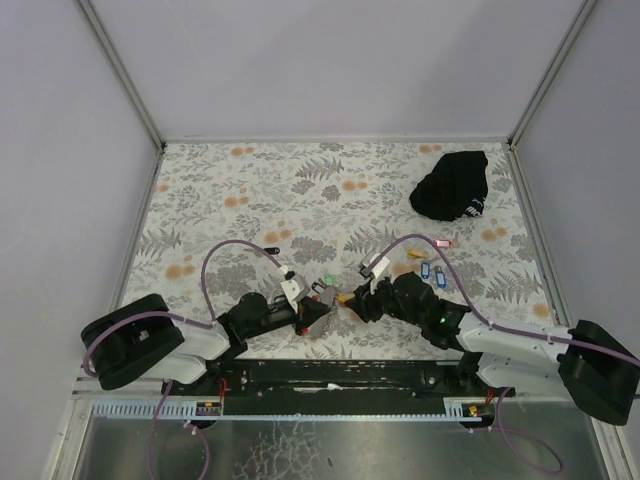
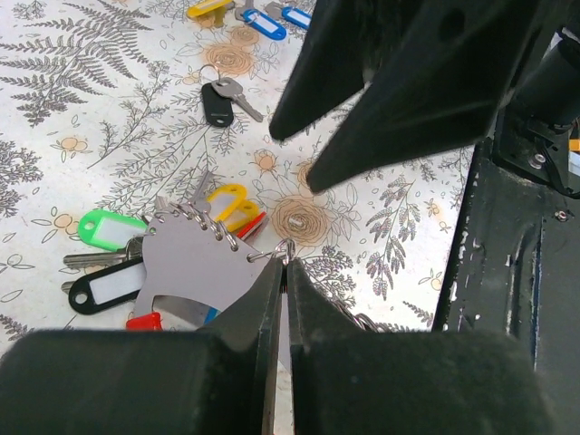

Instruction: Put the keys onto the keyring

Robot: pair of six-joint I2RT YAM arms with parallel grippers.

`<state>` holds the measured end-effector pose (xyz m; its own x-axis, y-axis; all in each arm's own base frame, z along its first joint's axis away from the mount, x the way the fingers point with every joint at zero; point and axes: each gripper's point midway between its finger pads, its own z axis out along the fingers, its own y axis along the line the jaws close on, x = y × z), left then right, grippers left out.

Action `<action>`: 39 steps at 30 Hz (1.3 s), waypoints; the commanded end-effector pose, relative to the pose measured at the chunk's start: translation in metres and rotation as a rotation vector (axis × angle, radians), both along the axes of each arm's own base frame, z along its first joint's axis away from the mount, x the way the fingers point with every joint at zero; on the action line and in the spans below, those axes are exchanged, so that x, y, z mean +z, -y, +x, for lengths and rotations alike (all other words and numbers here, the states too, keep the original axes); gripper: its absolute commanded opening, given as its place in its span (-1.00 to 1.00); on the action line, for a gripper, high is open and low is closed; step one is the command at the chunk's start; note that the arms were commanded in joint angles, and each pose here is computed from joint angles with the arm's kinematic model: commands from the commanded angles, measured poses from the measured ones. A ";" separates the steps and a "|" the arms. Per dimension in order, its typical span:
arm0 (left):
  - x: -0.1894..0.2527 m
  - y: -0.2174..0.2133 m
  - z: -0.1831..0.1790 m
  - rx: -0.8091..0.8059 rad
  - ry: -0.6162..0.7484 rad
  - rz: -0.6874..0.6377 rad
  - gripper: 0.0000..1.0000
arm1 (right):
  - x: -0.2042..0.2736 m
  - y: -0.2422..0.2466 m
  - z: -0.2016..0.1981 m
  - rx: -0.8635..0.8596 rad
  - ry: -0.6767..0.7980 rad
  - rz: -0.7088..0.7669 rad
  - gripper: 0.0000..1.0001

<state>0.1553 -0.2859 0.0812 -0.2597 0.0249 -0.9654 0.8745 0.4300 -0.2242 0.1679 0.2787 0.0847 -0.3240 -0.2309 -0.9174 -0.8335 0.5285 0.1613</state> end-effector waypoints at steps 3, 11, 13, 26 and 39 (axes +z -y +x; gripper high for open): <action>0.024 0.006 0.006 0.006 0.080 -0.105 -1.00 | 0.005 0.058 0.036 -0.400 -0.055 -0.170 -0.06; 0.021 0.003 0.013 0.059 0.060 -0.115 -1.00 | -0.002 0.096 0.071 -0.556 -0.194 -0.189 -0.15; 0.019 0.003 0.015 0.069 0.058 -0.110 -1.00 | -0.003 0.100 0.079 -0.559 -0.218 -0.208 -0.17; 0.016 0.004 0.018 0.077 0.045 -0.101 -1.00 | -0.011 0.113 0.116 -0.465 -0.470 -0.268 -0.22; 0.018 0.004 0.017 0.073 0.053 -0.102 -1.00 | -0.049 0.112 0.124 -0.415 -0.648 -0.362 -0.34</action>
<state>0.1636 -0.2850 0.0717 -0.2755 -0.0057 -0.9613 0.8471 0.4713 -0.2455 0.2879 0.1650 0.0322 -0.8773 -0.2010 -0.4359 -0.3463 0.8938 0.2848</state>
